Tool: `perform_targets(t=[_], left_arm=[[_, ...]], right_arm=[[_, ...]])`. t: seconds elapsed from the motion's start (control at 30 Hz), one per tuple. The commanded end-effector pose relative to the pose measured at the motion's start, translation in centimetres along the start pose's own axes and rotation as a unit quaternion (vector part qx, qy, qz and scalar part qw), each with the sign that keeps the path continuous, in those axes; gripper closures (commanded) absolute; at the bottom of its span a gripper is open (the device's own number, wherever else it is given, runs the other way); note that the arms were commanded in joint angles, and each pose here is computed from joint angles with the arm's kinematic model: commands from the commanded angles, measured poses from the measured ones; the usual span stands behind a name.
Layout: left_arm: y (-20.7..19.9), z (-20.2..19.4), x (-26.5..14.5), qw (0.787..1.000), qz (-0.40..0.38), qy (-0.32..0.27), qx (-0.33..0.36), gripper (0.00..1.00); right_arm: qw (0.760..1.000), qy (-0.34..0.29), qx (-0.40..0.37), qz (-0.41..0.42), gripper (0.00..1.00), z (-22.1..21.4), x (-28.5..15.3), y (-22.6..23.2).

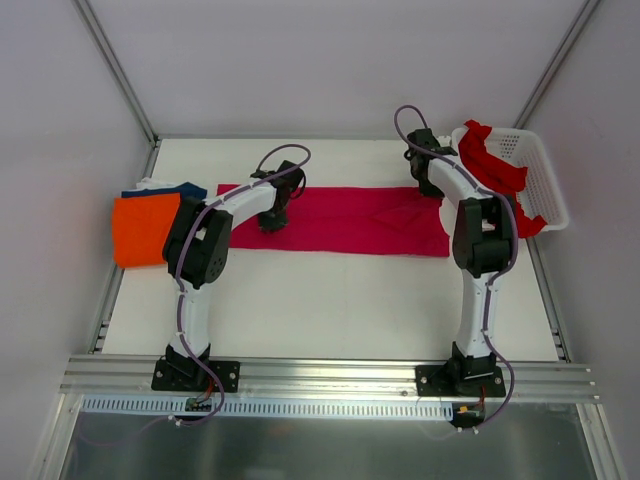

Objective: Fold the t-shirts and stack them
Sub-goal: Fold the other side of the tshirt into a rectangle

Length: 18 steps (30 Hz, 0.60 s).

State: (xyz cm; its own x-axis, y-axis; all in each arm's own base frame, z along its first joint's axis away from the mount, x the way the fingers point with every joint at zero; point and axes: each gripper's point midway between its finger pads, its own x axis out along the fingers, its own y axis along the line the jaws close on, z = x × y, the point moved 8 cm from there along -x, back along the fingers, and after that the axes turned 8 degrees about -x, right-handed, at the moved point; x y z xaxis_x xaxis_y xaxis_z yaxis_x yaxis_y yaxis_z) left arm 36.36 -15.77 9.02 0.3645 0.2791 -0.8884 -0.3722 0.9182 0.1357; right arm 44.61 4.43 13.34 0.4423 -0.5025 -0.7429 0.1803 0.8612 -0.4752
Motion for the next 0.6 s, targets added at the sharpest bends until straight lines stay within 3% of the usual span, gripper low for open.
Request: perform_targets(t=[0.0,0.1,0.17,0.2,0.23,0.27,0.33,0.4,0.47,0.53,0.57], left_arm=[[2.4,-2.4,1.6,0.996,0.051,0.066,0.034,0.79],[2.5,-2.3,1.7,0.996,0.051,0.067,0.033,0.79],[2.5,-2.2,1.7,0.996,0.05,0.068,0.033,0.79],[2.5,-2.2,1.7,0.996,0.05,0.068,0.033,0.79],[2.5,-2.2,1.7,0.996,0.05,0.068,0.033,0.79],[2.5,-2.2,1.7,0.996,0.05,0.068,0.033,0.79],[2.7,-2.2,1.7,0.996,0.051,0.068,0.033,0.79],[2.7,-2.2,1.7,0.996,0.051,0.069,0.033,0.79],[2.7,-2.3,1.7,0.996,0.051,0.07,0.033,0.79],[2.8,-2.3,1.7,0.996,0.051,0.07,0.032,0.79],[2.8,-2.4,1.7,0.996,0.05,0.071,0.031,0.79]], right_arm=[[1.0,-0.011,-0.001,-0.023,0.95,1.7,0.1,-1.4],[1.0,-0.017,-0.008,-0.019,0.93,2.5,0.4,-1.1],[1.0,-0.017,-0.009,-0.016,0.84,2.7,0.6,-0.9],[1.0,-0.021,-0.007,-0.012,0.74,3.0,0.5,-0.9],[1.0,-0.019,-0.01,-0.011,0.47,3.0,0.5,-0.9],[1.0,-0.019,-0.009,-0.01,0.35,3.0,0.5,-0.9],[1.0,-0.018,-0.011,-0.015,0.17,2.9,0.4,-1.0],[0.999,-0.022,-0.009,-0.025,0.07,3.0,0.1,-1.5],[0.999,-0.022,-0.009,-0.033,0.06,2.7,-0.3,-1.9],[0.999,-0.034,-0.001,-0.017,0.14,2.5,-1.5,-2.4],[0.999,-0.045,0.009,-0.01,0.25,2.5,-2.0,-2.4]])
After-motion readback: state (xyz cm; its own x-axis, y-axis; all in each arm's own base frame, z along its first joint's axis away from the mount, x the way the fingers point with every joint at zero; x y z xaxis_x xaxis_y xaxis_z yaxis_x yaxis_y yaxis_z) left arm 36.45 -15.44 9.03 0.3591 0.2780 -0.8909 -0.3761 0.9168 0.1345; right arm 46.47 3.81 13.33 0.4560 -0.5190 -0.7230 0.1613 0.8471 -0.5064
